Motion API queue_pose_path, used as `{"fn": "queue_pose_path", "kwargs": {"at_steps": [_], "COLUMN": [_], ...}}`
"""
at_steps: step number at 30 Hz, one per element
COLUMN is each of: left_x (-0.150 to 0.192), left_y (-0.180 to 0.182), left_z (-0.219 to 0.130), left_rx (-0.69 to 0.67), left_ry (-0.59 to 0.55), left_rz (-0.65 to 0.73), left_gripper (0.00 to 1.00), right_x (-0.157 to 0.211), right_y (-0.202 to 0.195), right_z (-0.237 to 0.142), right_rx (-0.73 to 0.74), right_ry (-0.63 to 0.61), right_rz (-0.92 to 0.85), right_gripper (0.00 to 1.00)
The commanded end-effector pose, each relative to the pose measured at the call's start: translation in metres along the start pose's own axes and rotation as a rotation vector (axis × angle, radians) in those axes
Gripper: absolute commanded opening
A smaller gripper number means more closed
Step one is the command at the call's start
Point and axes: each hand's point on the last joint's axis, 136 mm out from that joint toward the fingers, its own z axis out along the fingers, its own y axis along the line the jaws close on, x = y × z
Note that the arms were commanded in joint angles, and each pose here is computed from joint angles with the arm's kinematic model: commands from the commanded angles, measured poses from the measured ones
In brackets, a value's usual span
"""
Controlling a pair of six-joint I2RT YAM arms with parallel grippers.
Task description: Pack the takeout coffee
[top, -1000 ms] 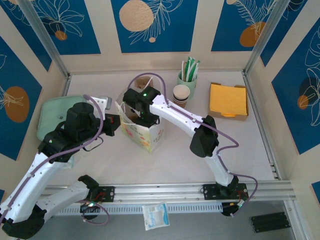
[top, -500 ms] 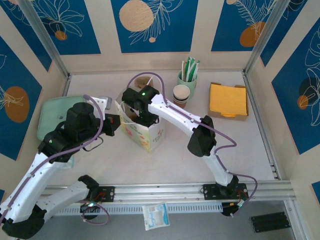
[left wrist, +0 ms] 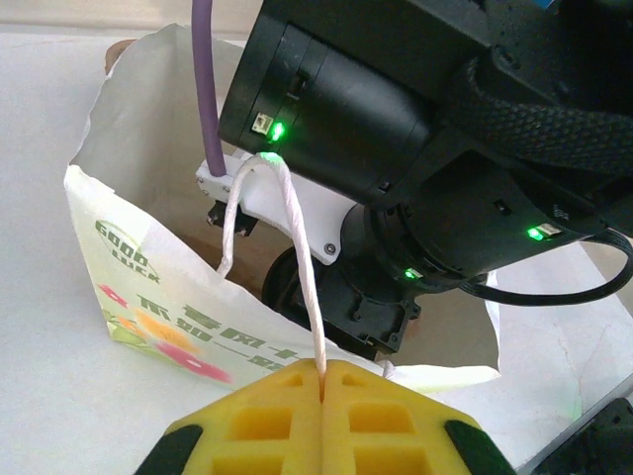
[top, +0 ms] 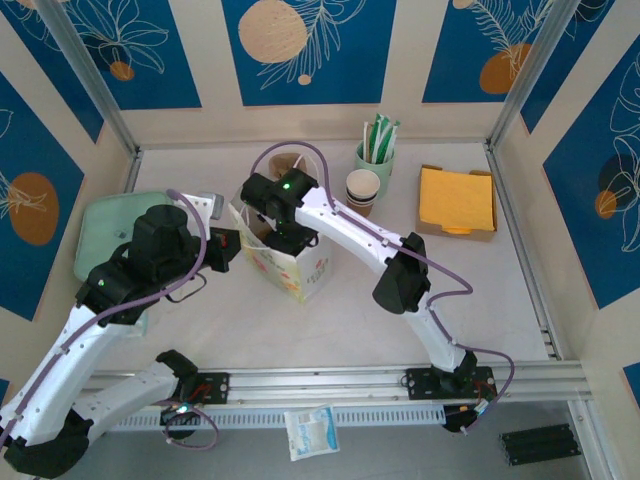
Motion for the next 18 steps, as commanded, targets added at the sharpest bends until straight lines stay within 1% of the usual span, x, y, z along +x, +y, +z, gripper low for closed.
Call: {"fn": "queue_pose_path", "kwargs": {"at_steps": [1, 18], "left_x": [-0.001, 0.000], "left_y": [0.001, 0.002], "left_z": [-0.001, 0.002], "left_rx": [-0.006, -0.011], "left_ry": [-0.005, 0.001], "left_rz": [-0.008, -0.010], "left_gripper": [0.00, 0.00], "right_x": [0.004, 0.001], "right_y": [0.003, 0.001], "right_z": [-0.004, -0.030], "right_rx": [-0.011, -0.024], "right_ry": [0.016, -0.036], "right_rz": [0.007, 0.018], "right_gripper": [0.81, 0.82]}}
